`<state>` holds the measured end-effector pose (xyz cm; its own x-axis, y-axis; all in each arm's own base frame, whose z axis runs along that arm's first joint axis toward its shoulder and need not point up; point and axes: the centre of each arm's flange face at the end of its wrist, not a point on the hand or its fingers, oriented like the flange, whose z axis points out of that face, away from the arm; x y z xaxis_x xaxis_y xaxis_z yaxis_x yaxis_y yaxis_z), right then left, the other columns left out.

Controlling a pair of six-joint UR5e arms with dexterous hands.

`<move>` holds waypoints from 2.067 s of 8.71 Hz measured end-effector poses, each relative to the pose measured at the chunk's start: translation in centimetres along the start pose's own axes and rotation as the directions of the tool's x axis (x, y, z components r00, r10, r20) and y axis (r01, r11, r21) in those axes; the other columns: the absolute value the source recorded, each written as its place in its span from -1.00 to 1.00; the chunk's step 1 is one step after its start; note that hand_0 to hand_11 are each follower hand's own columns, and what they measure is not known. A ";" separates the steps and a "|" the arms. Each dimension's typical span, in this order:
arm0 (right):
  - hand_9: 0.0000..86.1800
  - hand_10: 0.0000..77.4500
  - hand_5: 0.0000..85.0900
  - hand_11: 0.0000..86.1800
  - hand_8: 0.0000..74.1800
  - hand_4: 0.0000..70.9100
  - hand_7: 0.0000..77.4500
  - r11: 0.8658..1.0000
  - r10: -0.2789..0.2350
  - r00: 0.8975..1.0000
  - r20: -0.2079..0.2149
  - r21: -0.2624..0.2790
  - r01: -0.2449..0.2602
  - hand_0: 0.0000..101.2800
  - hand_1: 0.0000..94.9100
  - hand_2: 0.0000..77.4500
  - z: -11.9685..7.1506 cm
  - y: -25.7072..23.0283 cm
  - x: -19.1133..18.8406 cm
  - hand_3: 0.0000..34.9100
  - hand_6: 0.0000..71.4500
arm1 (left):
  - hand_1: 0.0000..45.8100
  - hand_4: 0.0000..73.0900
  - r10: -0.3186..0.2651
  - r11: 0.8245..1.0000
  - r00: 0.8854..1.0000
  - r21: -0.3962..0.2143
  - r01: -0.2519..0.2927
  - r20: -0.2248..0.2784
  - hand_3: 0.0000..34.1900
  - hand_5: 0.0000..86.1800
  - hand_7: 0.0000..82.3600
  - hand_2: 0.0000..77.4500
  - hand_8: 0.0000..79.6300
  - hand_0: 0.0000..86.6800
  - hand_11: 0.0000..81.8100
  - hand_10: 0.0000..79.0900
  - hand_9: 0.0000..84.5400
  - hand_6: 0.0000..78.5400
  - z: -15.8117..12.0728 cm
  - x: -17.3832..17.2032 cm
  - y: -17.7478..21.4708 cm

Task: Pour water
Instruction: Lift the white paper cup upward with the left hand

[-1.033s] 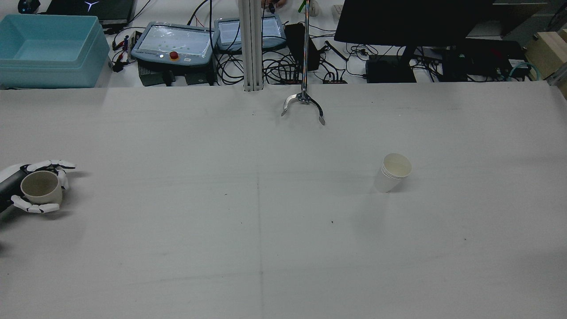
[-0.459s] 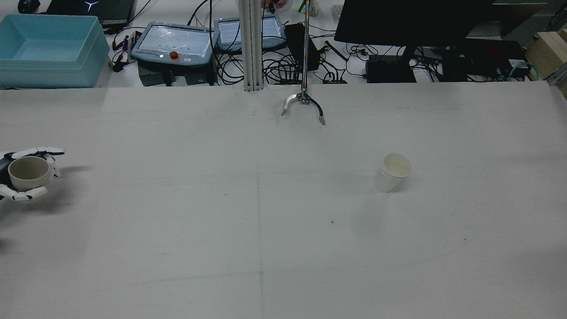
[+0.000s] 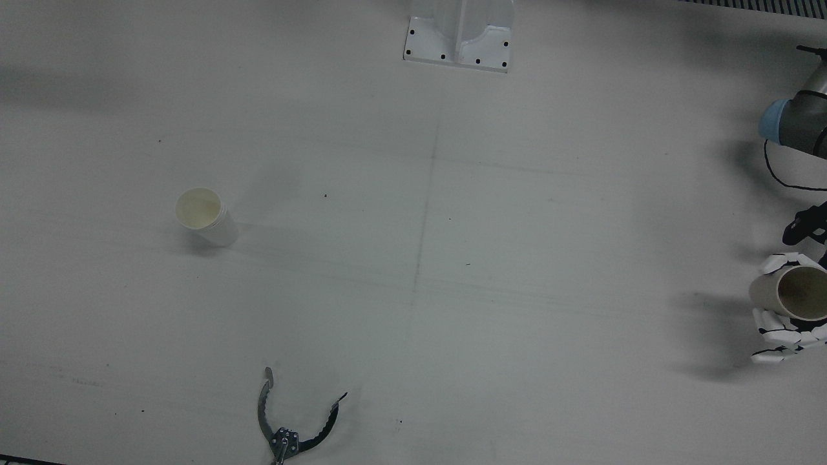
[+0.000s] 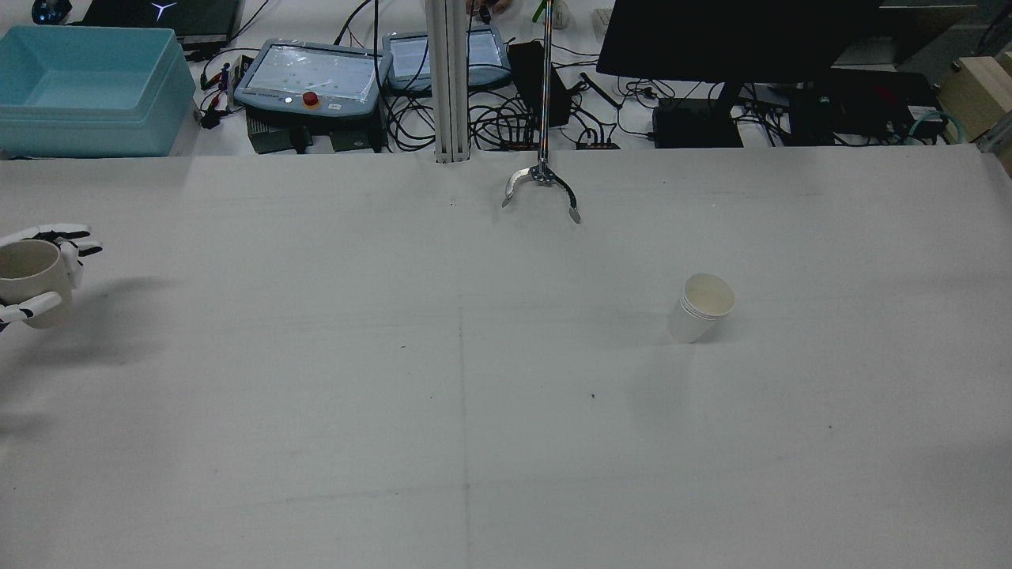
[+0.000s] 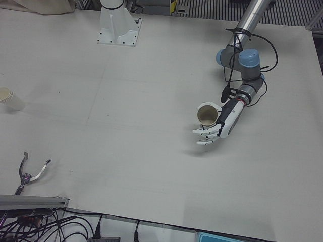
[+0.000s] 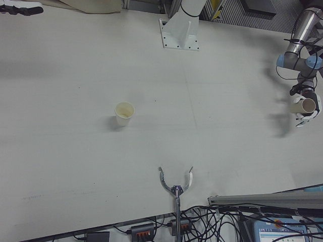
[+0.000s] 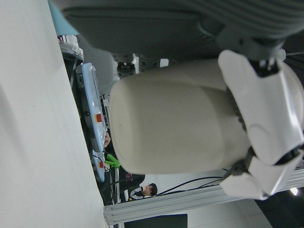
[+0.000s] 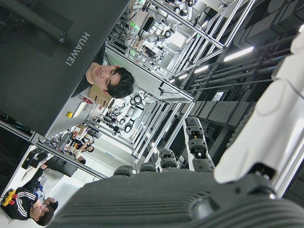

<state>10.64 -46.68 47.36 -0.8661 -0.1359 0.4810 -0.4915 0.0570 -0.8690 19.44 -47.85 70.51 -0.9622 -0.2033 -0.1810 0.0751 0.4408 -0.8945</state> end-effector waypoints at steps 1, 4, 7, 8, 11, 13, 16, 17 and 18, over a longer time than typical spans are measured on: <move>-0.97 -0.99 -0.74 -0.99 -0.99 -0.72 -0.73 1.000 0.000 1.000 0.001 0.003 0.000 -0.11 -0.85 -0.99 0.1 -0.1 0.0 -1.00 -0.88 | -0.33 -0.07 -0.034 0.999 0.999 0.002 0.034 -0.032 -0.99 -0.60 0.44 0.00 0.19 0.02 -0.45 -0.64 0.37 -0.03 0.5 0.3 0.6; -0.97 -0.99 -0.76 -0.99 -0.99 -0.69 -0.72 1.000 0.006 1.000 -0.004 0.028 -0.006 -0.11 -0.84 -0.99 1.1 -1.3 0.9 -1.00 -0.86 | -0.55 0.10 -0.090 0.996 0.992 0.011 0.092 -0.088 -0.99 -0.11 0.44 0.04 0.32 -0.26 -0.41 -0.59 0.37 -0.01 1.6 1.3 2.6; -0.97 -0.99 -0.77 -0.99 -0.99 -0.74 -0.80 1.000 0.010 1.000 -0.004 0.030 -0.010 -0.11 -0.84 -0.99 1.3 -1.4 0.9 -1.00 -0.88 | -0.60 -0.10 -0.104 0.994 0.990 0.018 0.106 -0.094 -1.00 0.19 0.44 0.04 0.32 -0.31 -0.39 -0.59 0.37 -0.01 1.4 2.0 3.6; -0.99 -0.99 -0.77 -0.99 -0.99 -0.74 -0.80 1.000 0.010 1.000 -0.007 0.028 -0.009 -0.11 -0.84 -0.99 1.4 -1.3 1.0 -1.00 -0.88 | -0.60 -0.10 -0.106 0.994 0.990 0.018 0.108 -0.095 -1.00 0.19 0.44 0.04 0.32 -0.31 -0.39 -0.59 0.37 -0.01 1.4 2.1 3.8; -0.97 -0.99 -0.77 -0.99 -0.99 -0.74 -0.77 1.000 0.010 1.000 -0.007 0.020 -0.010 -0.11 -0.84 -0.99 1.5 -1.0 0.9 -1.00 -0.88 | -0.74 -0.07 -0.108 0.994 0.989 0.013 0.110 -0.097 -1.00 0.24 0.62 0.07 0.41 0.03 -0.44 -0.61 0.83 0.03 1.6 2.3 4.5; -0.99 -1.00 -0.77 -0.99 -0.99 -0.74 -0.77 1.000 0.015 1.000 0.000 0.016 -0.015 -0.10 -0.84 -0.99 1.4 -0.8 0.4 -1.00 -0.88 | -0.76 -0.03 -0.105 0.994 0.990 0.018 0.107 -0.097 -1.00 0.24 0.62 0.07 0.34 0.19 -0.37 -0.59 0.83 0.03 1.8 2.7 5.1; -0.99 -0.99 -0.77 -0.99 -0.99 -0.74 -0.77 1.000 0.020 1.000 0.012 0.011 -0.021 -0.09 -0.84 -0.99 1.2 -0.6 -0.3 -1.00 -0.88 | -0.76 0.03 -0.101 0.994 0.990 0.025 0.104 -0.098 -1.00 0.24 0.70 0.07 0.40 0.51 -0.35 -0.59 0.83 0.01 1.4 3.0 5.3; -0.99 -0.99 -0.77 -0.99 -0.99 -0.74 -0.77 1.000 0.020 1.000 0.014 0.010 -0.020 -0.09 -0.84 -0.99 1.2 -0.6 -0.4 -1.00 -0.88 | -0.76 0.03 -0.100 0.994 0.990 0.026 0.103 -0.098 -1.00 0.24 0.70 0.07 0.42 0.62 -0.35 -0.59 0.83 0.01 1.4 3.0 5.3; -0.99 -0.99 -0.74 -0.99 -0.99 -0.74 -0.77 1.000 0.020 1.000 0.014 0.010 -0.020 -0.10 -0.84 -0.99 1.2 -0.6 -0.4 -1.00 -0.88 | -0.79 0.03 -0.100 0.994 0.990 0.026 0.103 -0.098 -1.00 0.24 0.70 0.08 0.41 0.81 -0.39 -0.60 0.83 0.01 1.4 3.0 5.3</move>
<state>11.41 -47.87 47.51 -0.8743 -0.1488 0.4619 -0.4732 0.0501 -0.8795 17.27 -47.33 64.68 -0.9859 -0.1595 -0.0498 -0.0174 0.3943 -0.9188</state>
